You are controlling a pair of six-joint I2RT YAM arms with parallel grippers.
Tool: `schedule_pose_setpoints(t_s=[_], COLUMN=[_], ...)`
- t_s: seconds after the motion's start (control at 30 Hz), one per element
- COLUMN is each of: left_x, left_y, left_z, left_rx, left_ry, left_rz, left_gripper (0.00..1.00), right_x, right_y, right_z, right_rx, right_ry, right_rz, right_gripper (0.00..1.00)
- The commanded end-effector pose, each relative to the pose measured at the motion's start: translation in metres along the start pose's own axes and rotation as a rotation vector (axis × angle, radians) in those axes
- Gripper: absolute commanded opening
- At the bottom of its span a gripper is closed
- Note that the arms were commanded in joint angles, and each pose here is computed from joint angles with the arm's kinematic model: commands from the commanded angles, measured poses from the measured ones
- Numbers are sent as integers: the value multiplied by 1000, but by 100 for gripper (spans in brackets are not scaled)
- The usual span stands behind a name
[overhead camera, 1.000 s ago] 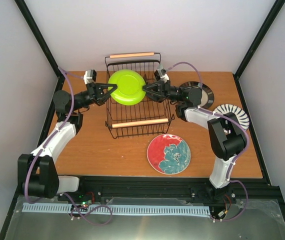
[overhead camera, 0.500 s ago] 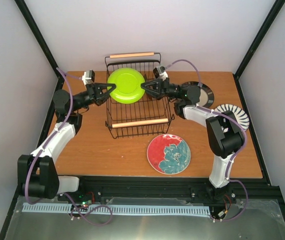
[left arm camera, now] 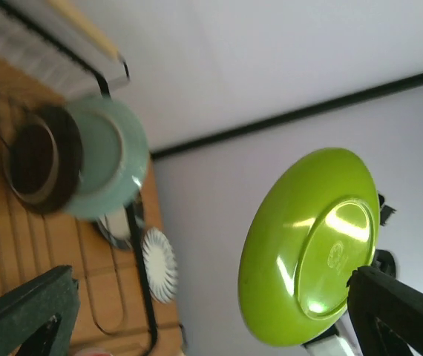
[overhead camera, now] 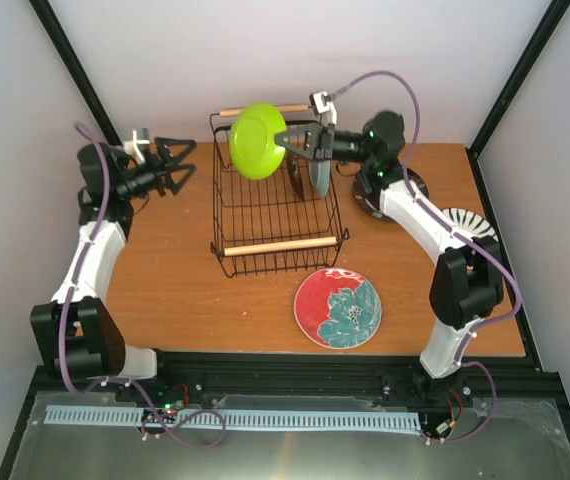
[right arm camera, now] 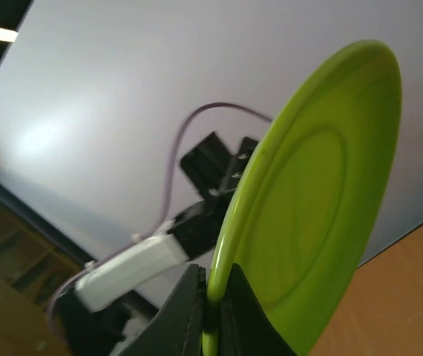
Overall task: Load the plates into the dish rack
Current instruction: Move the dish rack to the center of the board.
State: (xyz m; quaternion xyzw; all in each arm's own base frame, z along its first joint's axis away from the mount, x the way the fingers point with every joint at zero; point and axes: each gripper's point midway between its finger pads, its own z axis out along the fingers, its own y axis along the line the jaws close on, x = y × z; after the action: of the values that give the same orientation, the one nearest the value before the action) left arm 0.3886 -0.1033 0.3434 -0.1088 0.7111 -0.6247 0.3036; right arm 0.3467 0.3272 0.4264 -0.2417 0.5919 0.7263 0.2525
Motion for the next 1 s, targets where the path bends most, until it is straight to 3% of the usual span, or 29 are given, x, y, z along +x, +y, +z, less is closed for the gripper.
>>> schedule_pose_setpoints(t_s=[0.0,0.23,0.43,0.77,0.97], left_x=[-27,-25,-25,-25,-30], left_y=[-2,13,17,41,88], left_z=[-21,-37,-36,-33,-20], left_rx=[-221,-325,-336,-363,-435], left_ry=[-109,-199,-195,-183,-127], left_rz=[149,132,135,111,124], left_gripper=[100,100,100,100,100], right_x=[-28,-51,-27,7,12], right_y=[-55,-129,-179,-206,-225], right_z=[3,3,-17,-15,-7], right_rx=[226,482,660,787,865], right_ry=[29,92,144,257,263], right_rz=[-44,-4,57,4,-44], right_gripper=[3,3,3,3,3])
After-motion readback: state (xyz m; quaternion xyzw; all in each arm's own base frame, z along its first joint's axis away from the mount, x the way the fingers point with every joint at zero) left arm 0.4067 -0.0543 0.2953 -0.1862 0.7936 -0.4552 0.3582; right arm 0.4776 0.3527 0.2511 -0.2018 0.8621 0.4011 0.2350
